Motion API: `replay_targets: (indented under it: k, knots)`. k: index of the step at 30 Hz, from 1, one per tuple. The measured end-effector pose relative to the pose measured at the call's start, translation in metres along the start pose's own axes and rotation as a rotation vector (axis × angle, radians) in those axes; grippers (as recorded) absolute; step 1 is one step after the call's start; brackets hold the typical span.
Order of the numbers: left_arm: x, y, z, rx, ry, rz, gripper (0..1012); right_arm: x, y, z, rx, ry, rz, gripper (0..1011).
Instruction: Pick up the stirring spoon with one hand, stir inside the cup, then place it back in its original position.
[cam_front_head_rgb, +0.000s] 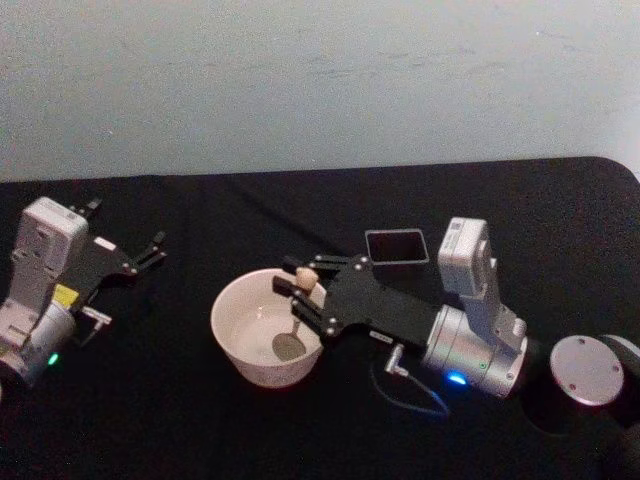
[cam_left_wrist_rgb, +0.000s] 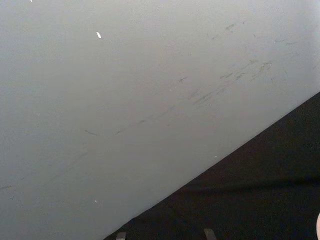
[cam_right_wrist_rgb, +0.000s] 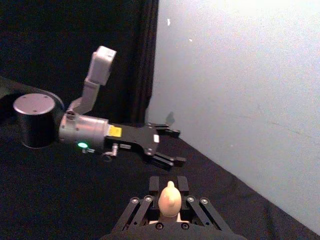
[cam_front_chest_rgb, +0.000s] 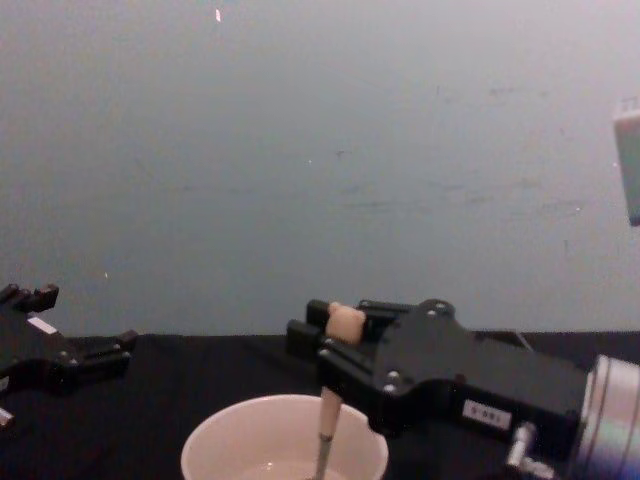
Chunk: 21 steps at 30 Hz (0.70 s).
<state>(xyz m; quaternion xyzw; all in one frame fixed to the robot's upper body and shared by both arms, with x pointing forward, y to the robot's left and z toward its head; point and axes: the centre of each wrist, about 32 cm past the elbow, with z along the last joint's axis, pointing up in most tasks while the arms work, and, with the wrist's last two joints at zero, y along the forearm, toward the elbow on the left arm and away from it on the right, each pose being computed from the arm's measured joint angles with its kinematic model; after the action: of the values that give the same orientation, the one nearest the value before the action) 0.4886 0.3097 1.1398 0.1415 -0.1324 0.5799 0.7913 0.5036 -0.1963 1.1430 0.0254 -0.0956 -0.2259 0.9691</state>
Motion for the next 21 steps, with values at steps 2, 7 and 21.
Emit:
replay_targets:
  k: [2,7,21]
  knots:
    - [0.0,0.0,0.0,0.0,0.0,0.0,1001,-0.004,0.004,-0.001,0.004,0.003,0.014,212]
    - [0.0,0.0,0.0,0.0,0.0,0.0,1001,-0.009,0.013,-0.004,0.011,0.002,0.036,212]
    - [0.0,0.0,0.0,0.0,0.0,0.0,1001,0.002,0.042,-0.011,0.022,-0.03,0.014,212]
